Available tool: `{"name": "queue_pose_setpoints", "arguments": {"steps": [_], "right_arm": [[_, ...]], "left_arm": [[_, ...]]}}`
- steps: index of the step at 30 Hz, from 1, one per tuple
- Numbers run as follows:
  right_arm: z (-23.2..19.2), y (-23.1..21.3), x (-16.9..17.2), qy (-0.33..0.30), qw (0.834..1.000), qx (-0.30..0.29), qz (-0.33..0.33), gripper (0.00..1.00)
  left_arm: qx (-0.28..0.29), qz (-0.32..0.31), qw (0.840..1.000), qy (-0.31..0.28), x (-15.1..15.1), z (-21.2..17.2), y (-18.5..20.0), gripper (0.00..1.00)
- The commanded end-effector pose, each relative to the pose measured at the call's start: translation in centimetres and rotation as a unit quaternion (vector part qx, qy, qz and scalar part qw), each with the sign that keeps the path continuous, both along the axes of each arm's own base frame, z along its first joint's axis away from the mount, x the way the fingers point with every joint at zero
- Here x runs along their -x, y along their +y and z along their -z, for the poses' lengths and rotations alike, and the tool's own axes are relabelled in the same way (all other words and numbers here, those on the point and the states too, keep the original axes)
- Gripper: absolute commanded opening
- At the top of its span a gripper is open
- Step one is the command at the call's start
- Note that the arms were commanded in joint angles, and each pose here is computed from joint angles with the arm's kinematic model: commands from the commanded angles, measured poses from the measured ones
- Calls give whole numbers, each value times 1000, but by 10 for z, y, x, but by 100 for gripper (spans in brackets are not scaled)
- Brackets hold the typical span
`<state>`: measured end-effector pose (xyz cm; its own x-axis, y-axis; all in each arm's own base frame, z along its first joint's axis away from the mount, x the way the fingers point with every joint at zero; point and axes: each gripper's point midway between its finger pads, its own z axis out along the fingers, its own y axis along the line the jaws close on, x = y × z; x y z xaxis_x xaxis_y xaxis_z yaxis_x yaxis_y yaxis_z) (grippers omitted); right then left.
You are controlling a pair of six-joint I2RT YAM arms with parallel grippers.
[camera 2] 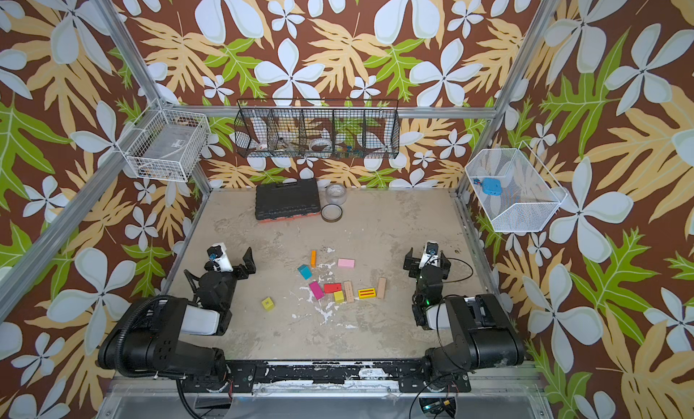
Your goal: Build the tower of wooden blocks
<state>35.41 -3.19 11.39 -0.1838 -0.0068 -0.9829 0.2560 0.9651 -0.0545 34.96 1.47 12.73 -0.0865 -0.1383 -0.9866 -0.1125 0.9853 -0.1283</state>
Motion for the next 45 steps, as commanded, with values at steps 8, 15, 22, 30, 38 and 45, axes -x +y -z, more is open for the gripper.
{"name": "queue_pose_setpoints", "arguments": {"steps": [8,15,22,30,38,45], "right_arm": [[-9,1,0,-19,1000,4,2,100],[-9,1,-1,-19,1000,3,2,100],[-33,-11,11,-19,998,-5,54,100],[-97,11,26,0,975,-220,34,100],[-110,115,66,-13,898,-360,-253,100],[-92,170,86,115,911,-299,-260,100]], "left_arm": [[-2,10,1000,-18,-2,-10,-3,100],[-2,10,1000,-18,-3,-10,-3,100],[-11,42,999,-17,-3,-24,-14,100],[193,36,980,32,-3,-99,-22,100],[343,-20,936,81,35,-68,-16,100],[403,34,912,70,26,-96,-33,98]]}}
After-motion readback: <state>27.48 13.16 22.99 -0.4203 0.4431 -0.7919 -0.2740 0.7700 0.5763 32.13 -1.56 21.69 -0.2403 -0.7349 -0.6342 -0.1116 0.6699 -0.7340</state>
